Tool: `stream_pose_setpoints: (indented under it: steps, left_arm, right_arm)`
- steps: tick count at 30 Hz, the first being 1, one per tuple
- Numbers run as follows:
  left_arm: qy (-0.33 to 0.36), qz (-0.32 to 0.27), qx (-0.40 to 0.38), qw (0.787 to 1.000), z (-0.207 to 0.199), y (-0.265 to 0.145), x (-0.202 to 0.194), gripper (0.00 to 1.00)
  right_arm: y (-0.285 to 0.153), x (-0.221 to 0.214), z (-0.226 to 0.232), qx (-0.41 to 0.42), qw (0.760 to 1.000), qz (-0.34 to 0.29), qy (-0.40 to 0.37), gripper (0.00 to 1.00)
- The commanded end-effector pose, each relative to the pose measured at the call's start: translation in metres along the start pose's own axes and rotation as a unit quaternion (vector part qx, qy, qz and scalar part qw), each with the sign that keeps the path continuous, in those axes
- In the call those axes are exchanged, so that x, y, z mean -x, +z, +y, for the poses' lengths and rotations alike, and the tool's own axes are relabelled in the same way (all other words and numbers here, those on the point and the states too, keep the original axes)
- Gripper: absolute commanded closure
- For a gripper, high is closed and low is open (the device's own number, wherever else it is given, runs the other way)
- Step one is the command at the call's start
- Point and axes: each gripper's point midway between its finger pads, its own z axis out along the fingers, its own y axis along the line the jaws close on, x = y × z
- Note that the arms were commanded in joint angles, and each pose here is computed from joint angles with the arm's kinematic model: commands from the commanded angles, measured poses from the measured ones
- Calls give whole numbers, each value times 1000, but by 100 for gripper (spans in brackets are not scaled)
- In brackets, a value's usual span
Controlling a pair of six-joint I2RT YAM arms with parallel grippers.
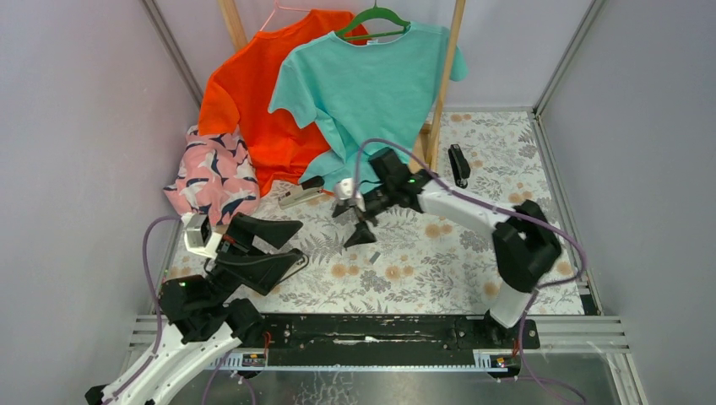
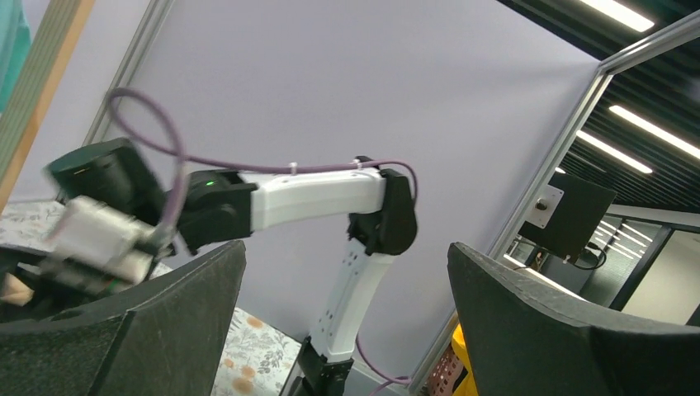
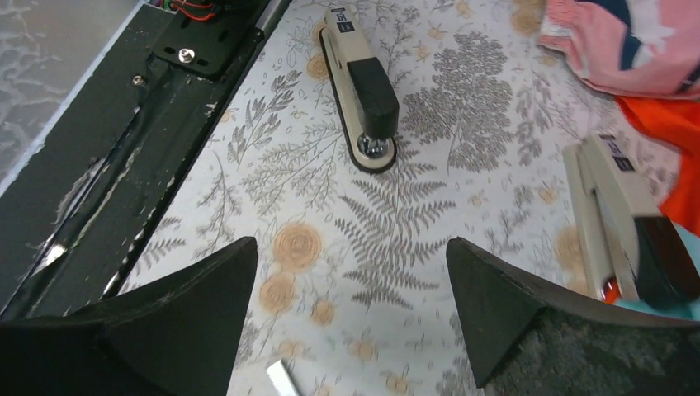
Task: Unload the staples from the stapler
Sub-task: Place the staple at the center of the board.
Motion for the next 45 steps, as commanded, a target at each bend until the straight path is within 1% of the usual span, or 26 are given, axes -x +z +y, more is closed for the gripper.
stream_pose_setpoints:
  steps: [1,2,3,4,6,7,10,13,16,21,24,31,35,37,38,41,45]
  left_arm:
    - [16,15,-6,1000,-12,-3,5,0]
    - [17,14,-9,1000,-15,-4,7,0]
    - [17,12,-10,1000,-17,-5,9,0]
    - [18,12,-9,1000,-18,-6,10,0]
    - [21,9,-8,1000,-22,-9,14,0]
    - [23,7,-6,1000,-22,-11,16,0]
    - [30,-1,0,1000,-23,-15,20,0]
    - [32,6,4,999,-22,-15,19,0]
    - [30,7,2,1000,-23,-15,18,0]
    - [29,8,2,1000,-22,-16,16,0]
    - [26,11,1,1000,-21,-16,14,0]
    - [22,18,-4,1000,-23,-17,12,0]
    - [19,22,-6,1000,-24,-17,10,0]
    - [17,24,-8,1000,-24,-18,8,0]
    - [16,26,-8,1000,-24,-18,8,0]
    - [13,27,-16,999,-25,-18,5,0]
    - [7,20,-34,999,-23,-16,0,0]
  right_arm:
    - [44,5,-14,32,998,45,-14,7]
    - [56,3,-16,43,997,56,-8,1]
    - [67,4,-20,47,997,66,-8,0]
    - [77,-2,-21,52,995,80,-3,1]
    - [95,5,-29,58,994,88,-6,1]
    - [103,3,-29,61,994,94,4,1]
    - [125,2,-37,52,993,105,29,1]
    - [143,-4,-42,51,990,124,33,1]
    - [158,-15,-35,73,987,140,31,0]
    - [179,-30,-19,98,981,162,30,12]
    - [186,-38,-12,103,979,176,24,22]
    - [190,-41,-11,100,977,187,27,58]
    - [179,-33,-12,88,978,187,21,85]
    - [165,-23,-15,74,981,179,15,96]
    - [156,-19,-16,64,983,174,15,100]
    - [122,-11,-25,28,988,151,26,100]
    - [63,0,-33,-28,993,99,62,100]
